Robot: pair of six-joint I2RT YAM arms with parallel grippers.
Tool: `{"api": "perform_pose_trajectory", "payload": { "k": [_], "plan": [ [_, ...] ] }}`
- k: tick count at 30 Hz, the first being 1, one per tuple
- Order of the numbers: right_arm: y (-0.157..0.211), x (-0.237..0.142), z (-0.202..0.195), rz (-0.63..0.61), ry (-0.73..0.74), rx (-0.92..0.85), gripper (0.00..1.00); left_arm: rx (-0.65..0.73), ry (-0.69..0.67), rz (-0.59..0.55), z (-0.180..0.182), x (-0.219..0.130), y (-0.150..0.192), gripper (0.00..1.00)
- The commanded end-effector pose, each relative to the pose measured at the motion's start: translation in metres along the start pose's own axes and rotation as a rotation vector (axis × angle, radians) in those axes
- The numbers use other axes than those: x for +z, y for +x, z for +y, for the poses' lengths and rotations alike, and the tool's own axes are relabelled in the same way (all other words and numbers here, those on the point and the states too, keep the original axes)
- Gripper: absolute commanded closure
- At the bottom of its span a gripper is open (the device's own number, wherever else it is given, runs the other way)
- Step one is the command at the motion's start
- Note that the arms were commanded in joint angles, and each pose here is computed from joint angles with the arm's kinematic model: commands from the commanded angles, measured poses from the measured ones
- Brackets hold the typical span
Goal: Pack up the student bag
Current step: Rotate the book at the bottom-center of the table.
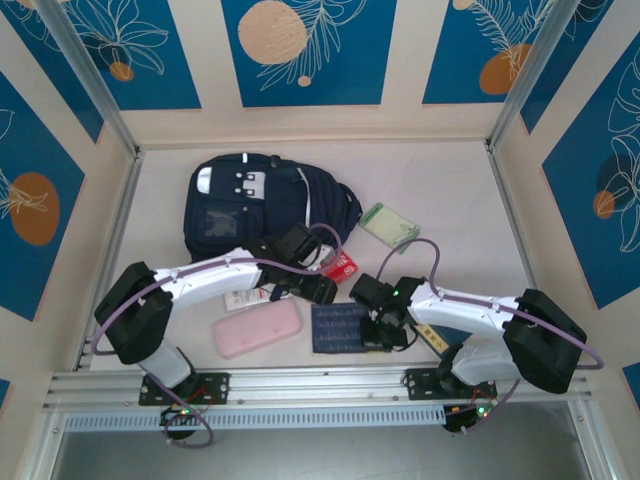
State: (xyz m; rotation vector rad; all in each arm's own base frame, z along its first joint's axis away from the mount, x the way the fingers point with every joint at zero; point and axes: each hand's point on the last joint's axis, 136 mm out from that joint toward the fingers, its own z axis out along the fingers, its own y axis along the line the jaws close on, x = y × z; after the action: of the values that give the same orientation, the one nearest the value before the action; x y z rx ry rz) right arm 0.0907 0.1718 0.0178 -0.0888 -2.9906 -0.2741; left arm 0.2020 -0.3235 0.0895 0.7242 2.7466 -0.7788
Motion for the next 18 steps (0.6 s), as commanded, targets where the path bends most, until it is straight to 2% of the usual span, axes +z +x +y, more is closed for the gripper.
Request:
{"api": "perform_pose_trajectory", "payload": {
  "k": [1,3,6,9,13,18],
  "plan": [
    [-0.057,0.002,-0.025,-0.243,0.077,0.122,0.90,0.026,-0.005,0.001,0.000,0.007,-0.003,0.44],
    [-0.073,-0.013,-0.029,-0.325,0.077,0.146,0.88,0.023,-0.002,0.011,0.000,0.010,-0.001,0.44],
    [-0.089,-0.040,-0.031,-0.429,0.098,0.130,0.78,0.022,-0.001,0.019,0.001,0.012,0.000,0.44],
    [-0.090,-0.060,-0.026,-0.474,0.074,0.084,0.72,0.026,-0.006,0.022,0.002,0.013,0.000,0.44],
    [-0.072,-0.059,-0.014,-0.426,-0.059,0.043,0.71,0.024,0.001,0.031,0.002,0.020,0.000,0.45],
    [-0.046,-0.042,0.003,-0.324,-0.258,0.014,0.77,0.007,0.026,0.068,0.002,0.034,0.002,0.46]
  ]
}}
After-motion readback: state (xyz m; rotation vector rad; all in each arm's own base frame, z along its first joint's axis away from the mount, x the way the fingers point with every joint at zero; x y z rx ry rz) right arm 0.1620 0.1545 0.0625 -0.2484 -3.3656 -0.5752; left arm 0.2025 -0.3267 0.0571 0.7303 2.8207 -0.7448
